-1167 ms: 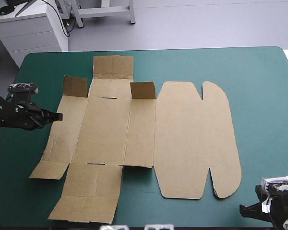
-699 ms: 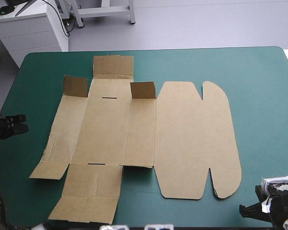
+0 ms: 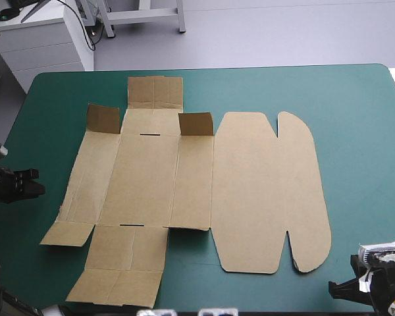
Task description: Fold the box
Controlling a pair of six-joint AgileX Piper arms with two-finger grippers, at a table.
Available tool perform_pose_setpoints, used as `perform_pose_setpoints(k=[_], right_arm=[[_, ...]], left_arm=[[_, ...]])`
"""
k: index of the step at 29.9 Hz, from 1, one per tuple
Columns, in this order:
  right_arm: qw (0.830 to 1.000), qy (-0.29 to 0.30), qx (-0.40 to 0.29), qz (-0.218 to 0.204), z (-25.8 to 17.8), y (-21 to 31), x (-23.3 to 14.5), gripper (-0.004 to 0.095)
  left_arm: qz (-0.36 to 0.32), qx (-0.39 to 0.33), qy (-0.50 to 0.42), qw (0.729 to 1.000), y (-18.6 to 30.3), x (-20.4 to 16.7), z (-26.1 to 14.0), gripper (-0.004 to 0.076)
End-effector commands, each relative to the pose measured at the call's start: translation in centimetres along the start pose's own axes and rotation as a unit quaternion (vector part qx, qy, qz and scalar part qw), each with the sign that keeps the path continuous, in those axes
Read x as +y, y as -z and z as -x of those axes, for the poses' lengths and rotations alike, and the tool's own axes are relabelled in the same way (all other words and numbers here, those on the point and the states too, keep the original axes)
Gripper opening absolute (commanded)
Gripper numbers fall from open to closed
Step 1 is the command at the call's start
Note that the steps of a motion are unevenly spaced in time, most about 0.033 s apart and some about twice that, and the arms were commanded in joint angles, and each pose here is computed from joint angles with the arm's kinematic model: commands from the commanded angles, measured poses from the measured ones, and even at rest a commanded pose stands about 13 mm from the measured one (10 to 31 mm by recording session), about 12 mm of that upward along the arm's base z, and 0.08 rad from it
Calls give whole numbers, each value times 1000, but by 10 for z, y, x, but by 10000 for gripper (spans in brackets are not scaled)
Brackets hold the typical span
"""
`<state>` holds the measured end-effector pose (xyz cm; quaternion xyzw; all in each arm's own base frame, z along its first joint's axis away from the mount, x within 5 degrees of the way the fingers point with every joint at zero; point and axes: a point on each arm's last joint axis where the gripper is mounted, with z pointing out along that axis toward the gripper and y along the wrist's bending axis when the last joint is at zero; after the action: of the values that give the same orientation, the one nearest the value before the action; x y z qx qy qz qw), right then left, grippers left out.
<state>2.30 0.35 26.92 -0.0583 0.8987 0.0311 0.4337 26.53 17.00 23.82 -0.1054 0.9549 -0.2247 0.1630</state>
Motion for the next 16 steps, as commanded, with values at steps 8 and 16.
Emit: perform_pose_setpoints(k=[8,16], right_arm=[[999,2,-34,-7,11,4,-1,-4],[999,2,-34,-7,11,4,-1,-4]], left_arm=[[-56,46,-21,997,-19,-26,10,388],[-73,87,-36,993,-51,-36,15,387]])
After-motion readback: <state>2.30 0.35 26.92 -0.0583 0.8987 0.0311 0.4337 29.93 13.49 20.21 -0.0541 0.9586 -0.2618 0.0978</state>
